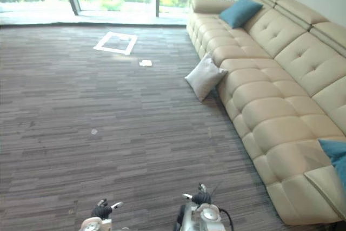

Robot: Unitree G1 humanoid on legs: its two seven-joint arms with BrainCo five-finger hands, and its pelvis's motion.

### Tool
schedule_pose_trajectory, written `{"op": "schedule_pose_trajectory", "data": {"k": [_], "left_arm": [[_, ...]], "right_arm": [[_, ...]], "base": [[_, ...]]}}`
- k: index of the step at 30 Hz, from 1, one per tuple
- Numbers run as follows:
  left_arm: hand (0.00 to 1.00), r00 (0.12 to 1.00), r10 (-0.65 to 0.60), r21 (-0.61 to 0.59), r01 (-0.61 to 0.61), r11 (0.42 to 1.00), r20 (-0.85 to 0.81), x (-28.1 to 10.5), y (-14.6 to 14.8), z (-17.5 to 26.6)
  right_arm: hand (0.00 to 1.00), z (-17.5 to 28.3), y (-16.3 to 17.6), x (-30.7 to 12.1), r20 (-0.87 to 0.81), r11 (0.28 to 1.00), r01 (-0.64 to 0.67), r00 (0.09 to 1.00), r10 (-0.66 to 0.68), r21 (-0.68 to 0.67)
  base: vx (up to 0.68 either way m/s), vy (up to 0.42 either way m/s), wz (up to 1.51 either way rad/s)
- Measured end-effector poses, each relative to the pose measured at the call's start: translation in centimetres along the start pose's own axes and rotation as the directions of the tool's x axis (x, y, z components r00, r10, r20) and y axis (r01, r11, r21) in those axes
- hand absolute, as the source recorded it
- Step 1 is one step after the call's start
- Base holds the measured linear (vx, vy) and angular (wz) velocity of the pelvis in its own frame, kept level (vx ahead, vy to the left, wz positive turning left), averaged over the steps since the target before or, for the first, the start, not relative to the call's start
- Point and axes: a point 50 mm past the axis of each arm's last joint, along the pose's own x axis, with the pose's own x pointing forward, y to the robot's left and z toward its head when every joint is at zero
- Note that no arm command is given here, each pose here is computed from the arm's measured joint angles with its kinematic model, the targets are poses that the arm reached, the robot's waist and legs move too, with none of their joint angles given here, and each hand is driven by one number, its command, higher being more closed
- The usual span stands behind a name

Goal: Pick up cushions and gather them together orderly.

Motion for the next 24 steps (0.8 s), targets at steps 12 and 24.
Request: {"op": "schedule_pose_trajectory", "data": {"k": [12,24], "left_arm": [[0.0,0.998,0.023,-0.089,-0.018,0.996,0.059,-0.2,-0.4,1.0],[0.0,0.994,0.042,-0.068,-0.036,0.997,0.096,0.1,0.8,2.1]], "right_arm": [[0.0,-0.6,-0.1,-0.1,-0.034,1.0,0.002,0.999,-0.002,-0.008],[0.0,-2.5,1.2,-0.7,-0.101,1.0,-0.004,0.995,0.006,0.021]], "base": [[0.7,-0.129,0.03],[0.52,0.255,-0.62]]}}
